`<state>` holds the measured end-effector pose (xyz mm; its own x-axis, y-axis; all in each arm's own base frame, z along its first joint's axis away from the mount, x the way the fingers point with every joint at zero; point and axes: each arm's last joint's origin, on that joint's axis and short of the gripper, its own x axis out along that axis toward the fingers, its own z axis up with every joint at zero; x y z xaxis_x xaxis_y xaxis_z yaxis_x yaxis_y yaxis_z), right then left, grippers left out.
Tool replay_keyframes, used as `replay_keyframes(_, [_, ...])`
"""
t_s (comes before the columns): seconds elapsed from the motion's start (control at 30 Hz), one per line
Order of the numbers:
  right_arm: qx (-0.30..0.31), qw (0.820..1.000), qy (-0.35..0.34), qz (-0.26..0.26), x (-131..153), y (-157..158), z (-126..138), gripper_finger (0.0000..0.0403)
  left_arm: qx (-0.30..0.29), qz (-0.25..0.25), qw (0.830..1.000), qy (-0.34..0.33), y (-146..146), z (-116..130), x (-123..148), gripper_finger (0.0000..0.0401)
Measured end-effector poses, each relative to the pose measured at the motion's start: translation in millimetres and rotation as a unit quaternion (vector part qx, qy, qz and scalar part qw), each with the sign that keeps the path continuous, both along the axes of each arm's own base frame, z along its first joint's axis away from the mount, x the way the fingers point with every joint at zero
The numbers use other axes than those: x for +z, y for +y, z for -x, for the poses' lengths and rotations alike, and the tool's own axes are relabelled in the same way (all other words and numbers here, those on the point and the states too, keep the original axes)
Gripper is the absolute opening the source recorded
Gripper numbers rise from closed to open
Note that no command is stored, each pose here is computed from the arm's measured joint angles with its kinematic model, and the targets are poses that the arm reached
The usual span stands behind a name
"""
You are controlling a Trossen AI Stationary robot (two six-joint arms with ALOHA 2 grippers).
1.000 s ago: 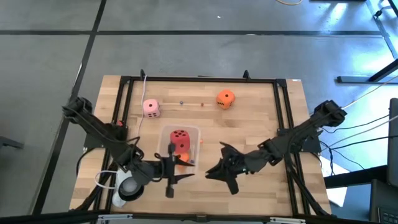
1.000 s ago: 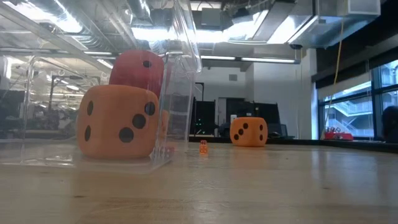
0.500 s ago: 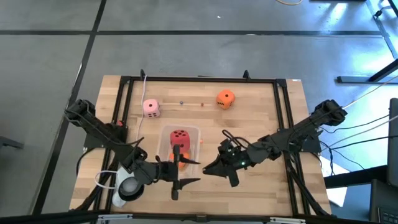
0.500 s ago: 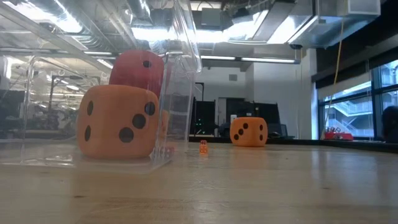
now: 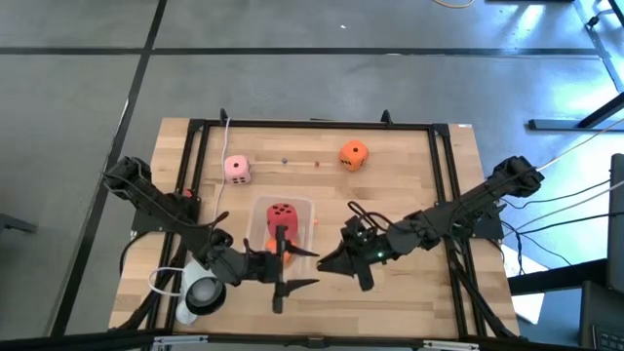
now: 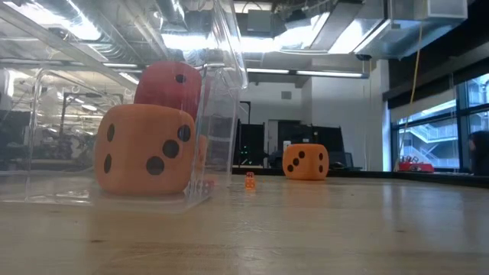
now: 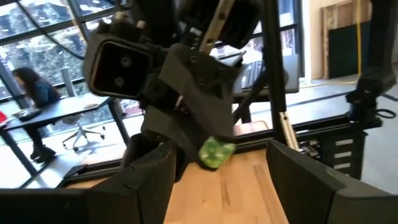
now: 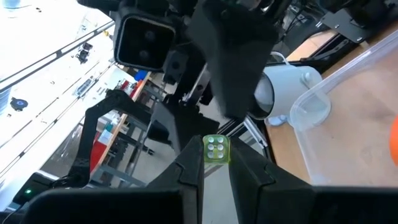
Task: Pick & Place Dice
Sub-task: Put the small yellow die on the bin
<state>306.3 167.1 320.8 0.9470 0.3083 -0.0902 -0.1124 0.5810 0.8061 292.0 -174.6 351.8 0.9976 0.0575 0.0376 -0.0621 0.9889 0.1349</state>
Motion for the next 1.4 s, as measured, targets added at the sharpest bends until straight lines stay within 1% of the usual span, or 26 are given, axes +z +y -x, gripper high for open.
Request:
replay_keyframes(0.27, [0.002, 1.0, -0.001, -0.001, 0, -2, -1, 0.0046, -0.016, -0.001, 1.0, -0.001, 2, -3, -1, 0.0208])
replay_keyframes(0.57, [0.006, 1.0, -0.001, -0.001, 0, -1, -1, 0.0046, -0.011, 0.0, 1.0, 0.0, 6, -6, -1, 0.0171])
replay_keyframes(0.7, [0.007, 1.0, -0.002, -0.002, 0, -1, -1, 0.0046, -0.015, -0.001, 1.0, 0.001, 9, -8, -2, 0.0147])
replay_keyframes(0.9, [0.013, 1.0, -0.004, -0.002, 1, -1, -1, 0.0046, -0.023, -0.002, 1.0, 0.0, 11, -9, -1, 0.0096])
replay_keyframes(1.1, [0.015, 1.0, -0.009, 0.0, 1, -1, -1, 0.0046, -0.025, -0.01, 1.0, -0.003, 11, -9, 0, 0.0019])
replay_keyframes(1.33, [0.022, 1.0, -0.014, 0.005, 2, 0, -1, 0.0047, -0.037, -0.001, 0.999, -0.013, 10, -9, 2, 0.0007])
replay_keyframes(1.4, [0.019, 1.0, -0.013, 0.004, 2, 0, 0, 0.0061, -0.035, 0.003, 0.999, -0.014, 10, -9, 2, 0.0])
